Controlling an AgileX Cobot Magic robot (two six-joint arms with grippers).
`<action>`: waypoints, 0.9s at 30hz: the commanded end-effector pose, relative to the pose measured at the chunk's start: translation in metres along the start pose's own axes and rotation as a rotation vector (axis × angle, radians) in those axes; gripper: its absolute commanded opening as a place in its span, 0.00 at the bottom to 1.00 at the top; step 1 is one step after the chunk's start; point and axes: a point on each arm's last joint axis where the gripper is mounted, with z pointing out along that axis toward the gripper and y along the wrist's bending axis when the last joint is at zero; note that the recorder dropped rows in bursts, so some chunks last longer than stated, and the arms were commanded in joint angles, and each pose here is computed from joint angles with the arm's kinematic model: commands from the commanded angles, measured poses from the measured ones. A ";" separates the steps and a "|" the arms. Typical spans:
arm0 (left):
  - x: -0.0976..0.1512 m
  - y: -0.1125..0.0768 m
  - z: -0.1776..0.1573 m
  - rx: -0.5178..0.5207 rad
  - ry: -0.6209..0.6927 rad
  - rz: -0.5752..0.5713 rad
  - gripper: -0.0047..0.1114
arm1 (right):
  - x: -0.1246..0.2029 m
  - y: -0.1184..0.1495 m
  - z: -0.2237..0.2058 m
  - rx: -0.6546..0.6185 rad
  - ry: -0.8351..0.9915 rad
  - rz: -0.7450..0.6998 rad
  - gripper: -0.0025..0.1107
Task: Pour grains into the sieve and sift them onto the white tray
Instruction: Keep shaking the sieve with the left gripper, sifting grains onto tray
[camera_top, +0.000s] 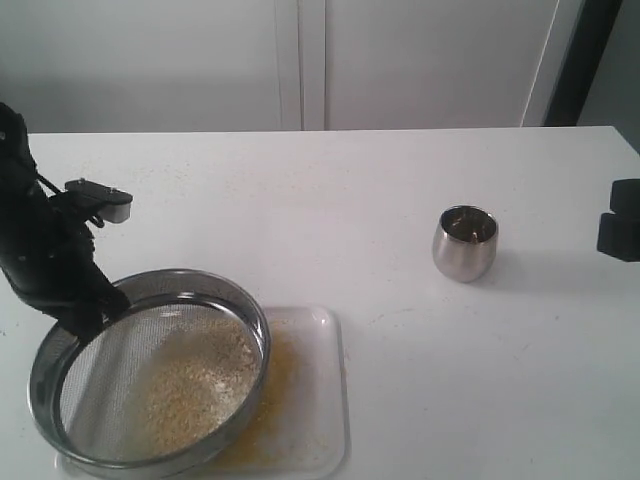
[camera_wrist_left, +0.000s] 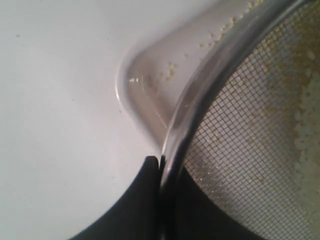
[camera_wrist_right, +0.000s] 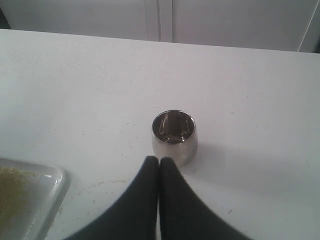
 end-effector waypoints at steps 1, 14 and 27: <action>-0.018 0.007 -0.013 -0.025 -0.120 -0.038 0.04 | 0.002 0.000 -0.001 0.001 0.007 0.005 0.02; -0.005 -0.008 -0.021 0.067 0.027 -0.005 0.04 | 0.003 0.000 -0.001 -0.001 0.010 0.007 0.02; -0.010 0.014 -0.029 -0.026 -0.032 -0.064 0.04 | 0.002 0.000 -0.001 0.001 0.008 0.003 0.02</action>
